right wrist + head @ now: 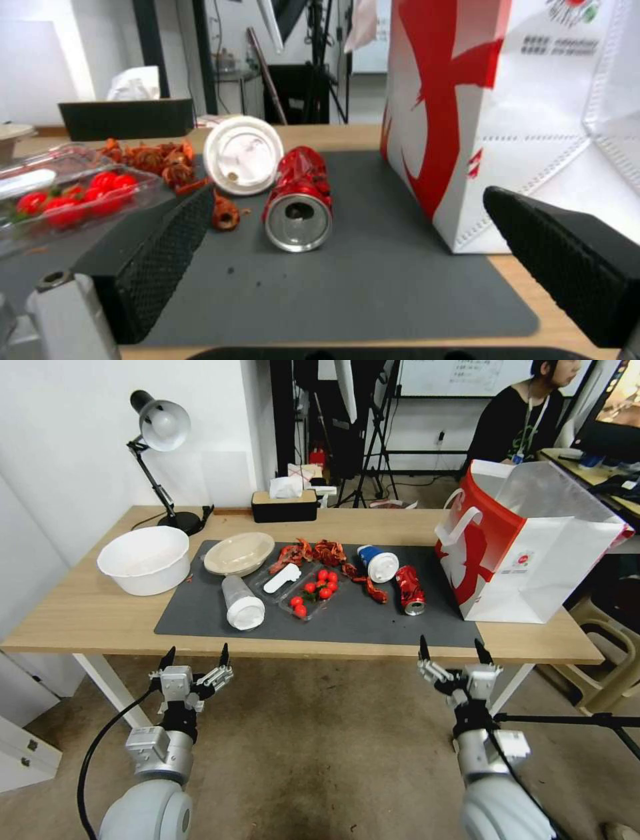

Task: Pick up the trash from the table and place it into the takeout bag.

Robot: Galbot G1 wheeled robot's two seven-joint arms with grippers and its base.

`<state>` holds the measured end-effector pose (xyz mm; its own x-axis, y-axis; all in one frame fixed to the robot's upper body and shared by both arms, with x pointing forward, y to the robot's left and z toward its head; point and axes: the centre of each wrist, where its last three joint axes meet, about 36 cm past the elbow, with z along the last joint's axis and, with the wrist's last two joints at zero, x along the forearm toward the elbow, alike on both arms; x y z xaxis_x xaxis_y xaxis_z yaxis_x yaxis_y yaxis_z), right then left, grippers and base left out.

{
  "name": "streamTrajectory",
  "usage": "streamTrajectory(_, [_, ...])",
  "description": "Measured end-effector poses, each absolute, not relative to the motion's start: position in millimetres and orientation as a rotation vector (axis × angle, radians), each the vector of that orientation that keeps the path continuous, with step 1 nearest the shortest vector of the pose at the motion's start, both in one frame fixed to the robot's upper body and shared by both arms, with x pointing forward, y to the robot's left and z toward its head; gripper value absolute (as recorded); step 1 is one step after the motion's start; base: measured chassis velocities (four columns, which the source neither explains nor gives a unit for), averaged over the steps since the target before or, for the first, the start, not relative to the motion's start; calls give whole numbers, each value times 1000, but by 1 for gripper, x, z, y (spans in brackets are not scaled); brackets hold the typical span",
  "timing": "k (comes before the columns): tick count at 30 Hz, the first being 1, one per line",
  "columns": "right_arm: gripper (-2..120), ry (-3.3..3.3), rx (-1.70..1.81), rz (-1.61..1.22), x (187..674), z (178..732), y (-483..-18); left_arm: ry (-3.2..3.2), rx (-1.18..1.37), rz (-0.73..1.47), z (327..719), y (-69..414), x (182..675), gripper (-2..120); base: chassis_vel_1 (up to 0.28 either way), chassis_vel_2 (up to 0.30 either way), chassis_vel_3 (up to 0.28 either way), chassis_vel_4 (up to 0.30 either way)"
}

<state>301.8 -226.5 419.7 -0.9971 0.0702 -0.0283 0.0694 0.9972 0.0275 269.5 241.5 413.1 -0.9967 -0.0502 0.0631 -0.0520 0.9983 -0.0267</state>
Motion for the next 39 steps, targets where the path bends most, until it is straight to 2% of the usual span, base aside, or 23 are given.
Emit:
streamTrajectory(11, [100, 3190, 138, 149, 371, 433, -230, -3077, 71, 45, 410, 238, 272, 100, 0, 0, 0, 0])
streamTrajectory(28, [99, 3267, 135, 172, 428, 419, -208, -3087, 102, 29, 411, 240, 266, 100, 0, 0, 0, 0])
streamTrajectory(34, [92, 3298, 165, 173, 437, 416, -205, -3088, 105, 24, 411, 239, 265, 100, 0, 0, 0, 0])
streamTrajectory(35, [87, 3308, 171, 173, 438, 415, -204, -3088, 104, 24, 411, 239, 265, 100, 0, 0, 0, 0])
streamTrajectory(39, [80, 3334, 184, 176, 438, 413, -203, -3088, 103, 23, 411, 239, 265, 100, 0, 0, 0, 0])
